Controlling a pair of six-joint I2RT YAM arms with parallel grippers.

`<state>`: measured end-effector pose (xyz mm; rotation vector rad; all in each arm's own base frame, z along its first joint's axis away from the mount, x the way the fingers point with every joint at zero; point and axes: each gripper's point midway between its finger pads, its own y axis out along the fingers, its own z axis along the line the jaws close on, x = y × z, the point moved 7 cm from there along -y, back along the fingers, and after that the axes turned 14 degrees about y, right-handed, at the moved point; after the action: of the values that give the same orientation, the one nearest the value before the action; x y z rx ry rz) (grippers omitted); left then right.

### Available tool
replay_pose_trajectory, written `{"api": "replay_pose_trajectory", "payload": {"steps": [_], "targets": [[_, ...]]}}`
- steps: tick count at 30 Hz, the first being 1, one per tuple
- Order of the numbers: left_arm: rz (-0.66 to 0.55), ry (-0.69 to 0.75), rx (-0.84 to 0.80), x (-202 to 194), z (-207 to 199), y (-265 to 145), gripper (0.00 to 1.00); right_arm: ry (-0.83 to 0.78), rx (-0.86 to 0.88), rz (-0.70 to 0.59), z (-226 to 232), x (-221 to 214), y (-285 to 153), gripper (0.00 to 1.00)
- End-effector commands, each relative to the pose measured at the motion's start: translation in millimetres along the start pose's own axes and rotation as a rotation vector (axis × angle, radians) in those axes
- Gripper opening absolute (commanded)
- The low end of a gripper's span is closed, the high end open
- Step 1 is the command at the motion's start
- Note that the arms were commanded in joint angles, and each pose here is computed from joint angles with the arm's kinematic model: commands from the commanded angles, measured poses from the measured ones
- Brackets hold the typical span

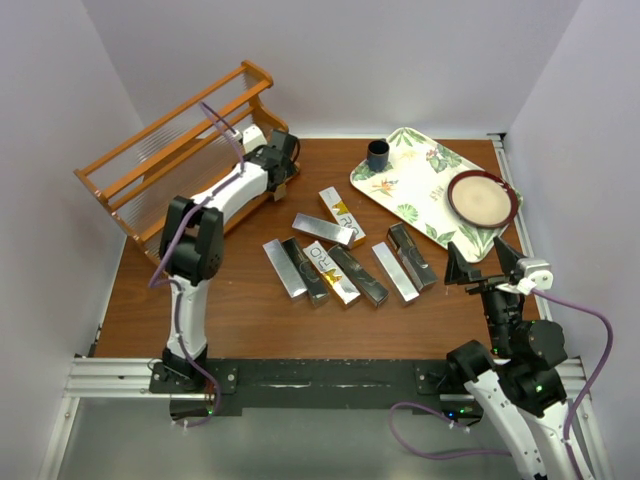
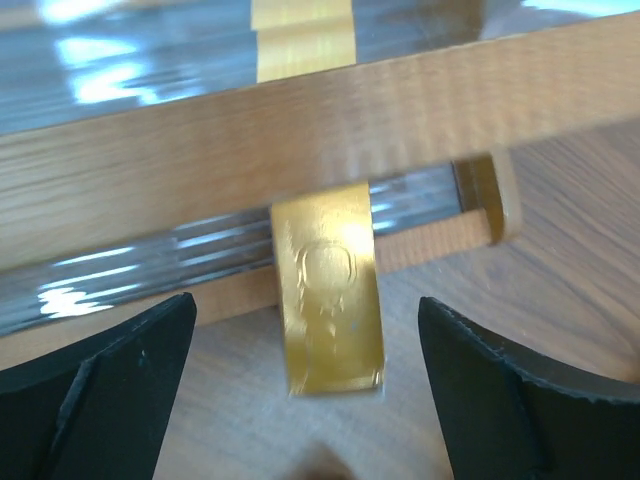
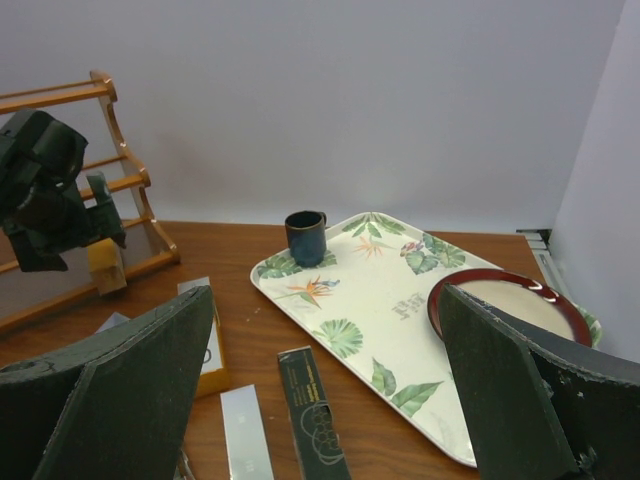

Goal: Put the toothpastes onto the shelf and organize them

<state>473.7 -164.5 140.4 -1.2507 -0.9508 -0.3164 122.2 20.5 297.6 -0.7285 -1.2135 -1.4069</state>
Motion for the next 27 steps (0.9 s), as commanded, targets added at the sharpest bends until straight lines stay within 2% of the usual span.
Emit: {"api": "replay_pose_trajectory", "payload": {"steps": [1, 2, 4, 5, 10, 14, 15, 17, 18, 20, 21, 24, 27], "targets": [[-0.155, -0.046, -0.154, 42, -2, -56, 1.00, 0.014, 0.002, -0.057, 0, 14, -6, 0.99], [-0.138, -0.017, -0.171, 30, -2, -59, 1.00, 0.014, 0.005, -0.056, 0, 14, -6, 0.99], [-0.177, -0.027, -0.222, 35, -1, -82, 1.00, 0.012, 0.003, -0.056, 0, 14, -6, 0.99], [-0.168, 0.009, -0.235, 21, -1, -88, 1.00, 0.013, 0.008, -0.057, 1, 14, -5, 0.99], [-0.192, 0.022, -0.405, 15, 5, -135, 1.00, 0.012, 0.010, -0.058, 1, 15, -6, 0.99], [-0.178, 0.115, -0.491, -7, 26, -153, 1.00, 0.006, 0.012, -0.054, 1, 14, -6, 0.99], [-0.217, 0.104, -0.530, -1, 32, -167, 1.00, 0.006, 0.012, -0.053, 1, 14, -6, 0.99], [-0.217, 0.171, -0.573, -17, 44, -170, 1.00, 0.006, 0.015, -0.054, 1, 14, -6, 0.99], [-0.267, 0.169, -0.615, -10, 51, -183, 1.00, 0.005, 0.022, -0.048, 2, 13, -5, 0.99], [-0.270, 0.219, -0.636, -24, 64, -185, 1.00, 0.005, 0.032, -0.037, 4, 13, -3, 0.99], [-0.311, 0.223, -0.661, -20, 71, -195, 1.00, 0.001, 0.044, -0.022, 6, 12, -1, 0.99], [-0.330, 0.293, -0.698, -33, 87, -202, 1.00, 0.011, 0.062, 0.020, 12, 14, 4, 0.99], [-0.349, 0.349, -0.733, -40, 99, -209, 1.00, 0.033, 0.073, 0.122, 22, 10, 17, 0.99]]}}
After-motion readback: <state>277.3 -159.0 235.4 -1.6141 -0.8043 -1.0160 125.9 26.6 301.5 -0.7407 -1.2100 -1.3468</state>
